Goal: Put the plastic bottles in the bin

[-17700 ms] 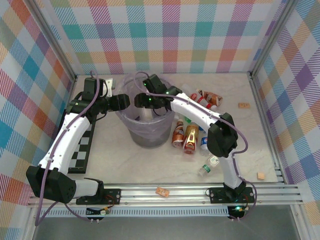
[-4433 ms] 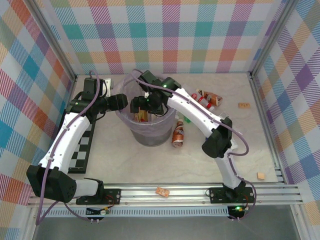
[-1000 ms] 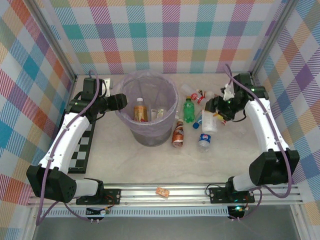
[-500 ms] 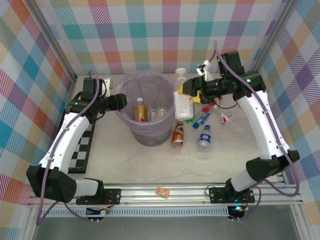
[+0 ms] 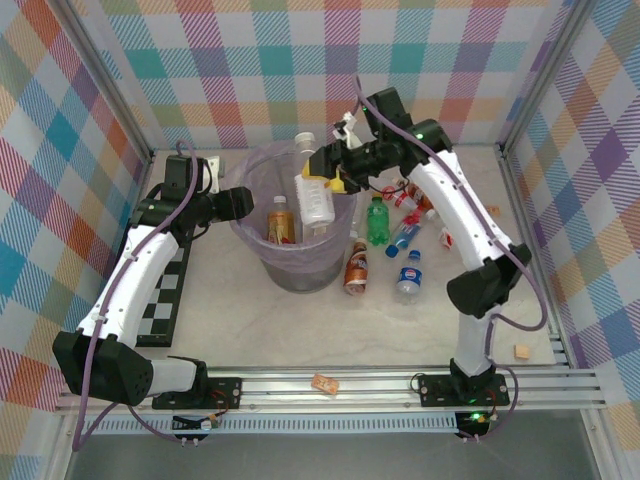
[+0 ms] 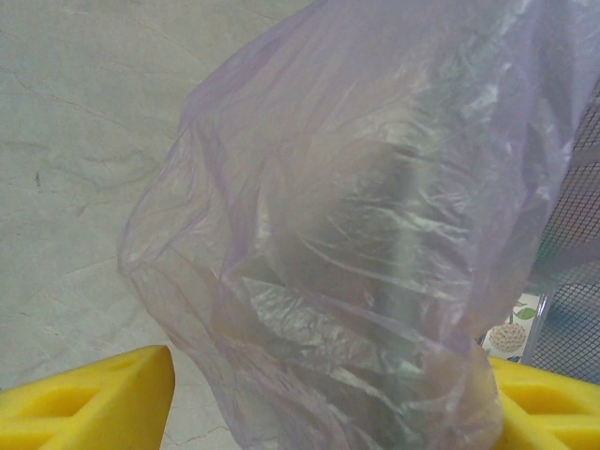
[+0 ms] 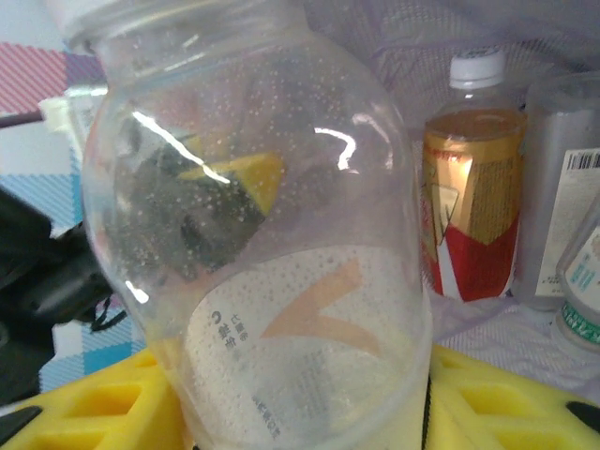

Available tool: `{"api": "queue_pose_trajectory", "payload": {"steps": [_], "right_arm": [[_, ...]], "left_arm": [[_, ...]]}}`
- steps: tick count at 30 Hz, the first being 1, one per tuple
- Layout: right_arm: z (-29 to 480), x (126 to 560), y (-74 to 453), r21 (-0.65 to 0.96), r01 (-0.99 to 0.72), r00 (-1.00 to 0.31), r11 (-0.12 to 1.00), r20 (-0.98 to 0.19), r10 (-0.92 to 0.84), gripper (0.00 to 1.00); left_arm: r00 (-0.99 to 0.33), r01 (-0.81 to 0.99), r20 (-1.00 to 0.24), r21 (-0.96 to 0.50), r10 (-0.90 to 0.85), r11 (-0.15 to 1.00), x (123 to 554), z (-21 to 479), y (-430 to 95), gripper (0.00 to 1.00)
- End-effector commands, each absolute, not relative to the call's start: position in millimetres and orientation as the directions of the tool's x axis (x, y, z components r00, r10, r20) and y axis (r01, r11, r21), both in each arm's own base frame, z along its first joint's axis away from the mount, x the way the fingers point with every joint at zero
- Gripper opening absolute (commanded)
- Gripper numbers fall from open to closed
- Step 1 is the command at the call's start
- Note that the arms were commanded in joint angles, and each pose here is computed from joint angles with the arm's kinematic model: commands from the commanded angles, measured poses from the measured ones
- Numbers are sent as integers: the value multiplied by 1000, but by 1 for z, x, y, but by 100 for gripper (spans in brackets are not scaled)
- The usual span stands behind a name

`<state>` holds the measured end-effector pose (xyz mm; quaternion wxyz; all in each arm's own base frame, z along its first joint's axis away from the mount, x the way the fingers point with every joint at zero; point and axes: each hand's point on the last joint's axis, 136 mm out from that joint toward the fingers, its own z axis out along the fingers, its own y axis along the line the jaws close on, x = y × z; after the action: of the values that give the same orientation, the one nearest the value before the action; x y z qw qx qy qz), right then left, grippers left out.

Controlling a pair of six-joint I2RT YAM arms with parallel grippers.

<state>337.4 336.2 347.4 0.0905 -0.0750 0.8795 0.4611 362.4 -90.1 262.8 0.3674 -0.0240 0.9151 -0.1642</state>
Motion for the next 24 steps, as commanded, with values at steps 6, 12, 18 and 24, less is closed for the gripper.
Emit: {"api": "queue_pose_trajectory", "payload": {"steps": [6, 12, 18, 24], "right_arm": [[300, 349, 354, 683, -178, -978, 709, -203, -50, 54], [260, 352, 365, 611, -155, -984, 777, -169, -64, 54], [219, 355, 371, 514, -144, -985, 846, -155, -73, 56], [191, 356, 376, 428, -149, -983, 891, -163, -86, 59]], "left_arm": [[-728, 52, -662, -309, -175, 950, 359, 262, -80, 70], [-729, 53, -660, -317, -180, 947, 360, 262, -81, 70], [-732, 56, -655, -329, -185, 943, 361, 261, -83, 70], [-731, 53, -657, -326, -186, 944, 361, 261, -82, 70]]}}
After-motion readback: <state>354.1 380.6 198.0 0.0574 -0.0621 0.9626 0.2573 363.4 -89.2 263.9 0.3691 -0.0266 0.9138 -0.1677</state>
